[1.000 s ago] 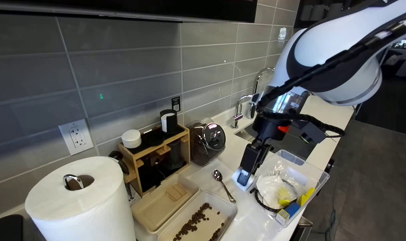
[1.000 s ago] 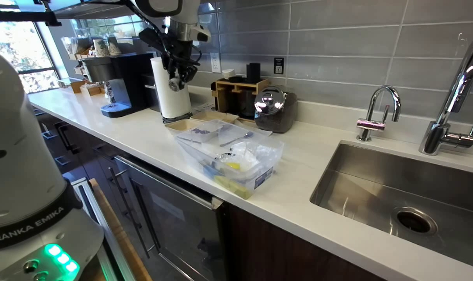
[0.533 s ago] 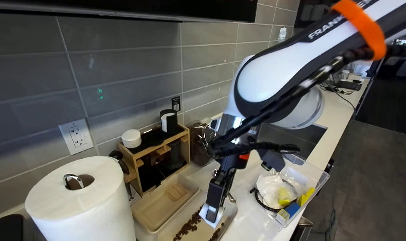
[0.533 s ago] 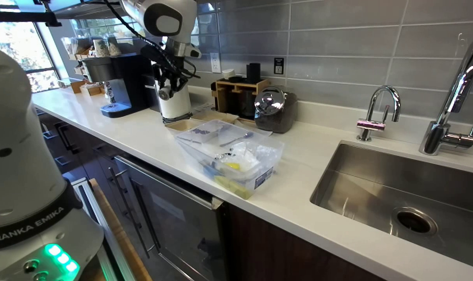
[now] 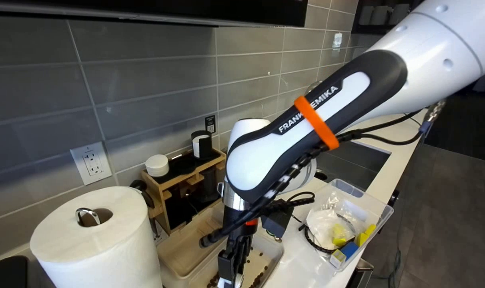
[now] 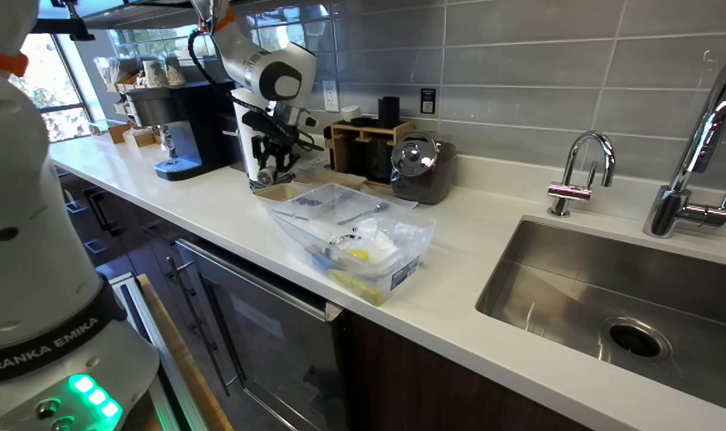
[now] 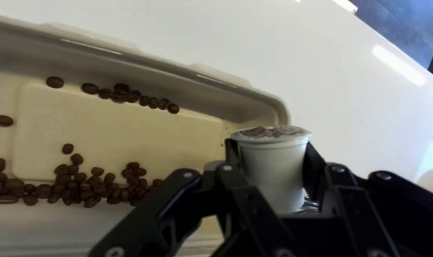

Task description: Remove the white container from the big lunchbox and put it in the takeaway pack

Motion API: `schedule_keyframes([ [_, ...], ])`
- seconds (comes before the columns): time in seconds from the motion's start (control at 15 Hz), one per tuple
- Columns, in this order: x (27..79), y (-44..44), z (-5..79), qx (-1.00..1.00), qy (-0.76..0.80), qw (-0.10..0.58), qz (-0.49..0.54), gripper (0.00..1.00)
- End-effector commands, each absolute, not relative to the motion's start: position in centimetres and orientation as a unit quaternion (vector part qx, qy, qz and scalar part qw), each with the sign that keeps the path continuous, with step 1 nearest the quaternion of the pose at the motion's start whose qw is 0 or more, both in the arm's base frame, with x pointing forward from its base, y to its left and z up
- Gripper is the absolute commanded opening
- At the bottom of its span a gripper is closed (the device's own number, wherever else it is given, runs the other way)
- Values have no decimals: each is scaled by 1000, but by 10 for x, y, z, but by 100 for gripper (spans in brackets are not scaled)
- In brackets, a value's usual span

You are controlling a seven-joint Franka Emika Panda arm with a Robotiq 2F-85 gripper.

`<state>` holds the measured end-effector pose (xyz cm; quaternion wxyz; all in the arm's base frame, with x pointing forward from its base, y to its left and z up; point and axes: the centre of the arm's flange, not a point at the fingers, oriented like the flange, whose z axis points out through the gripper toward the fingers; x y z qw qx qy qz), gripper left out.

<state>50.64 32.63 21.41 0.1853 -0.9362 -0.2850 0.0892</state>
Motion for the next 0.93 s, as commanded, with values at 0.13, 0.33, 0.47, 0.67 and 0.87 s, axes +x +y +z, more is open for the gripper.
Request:
schedule_keyframes([
  [0.13,534,359,168,-946,-265,149,116,18],
  [0.33,533,367,153,-947,-262,135,128,18],
  [0.47,532,369,149,-946,-264,125,137,18],
  [0.67,531,367,162,-947,-266,109,140,69],
  [0.87,531,358,191,-949,-261,108,142,88],
])
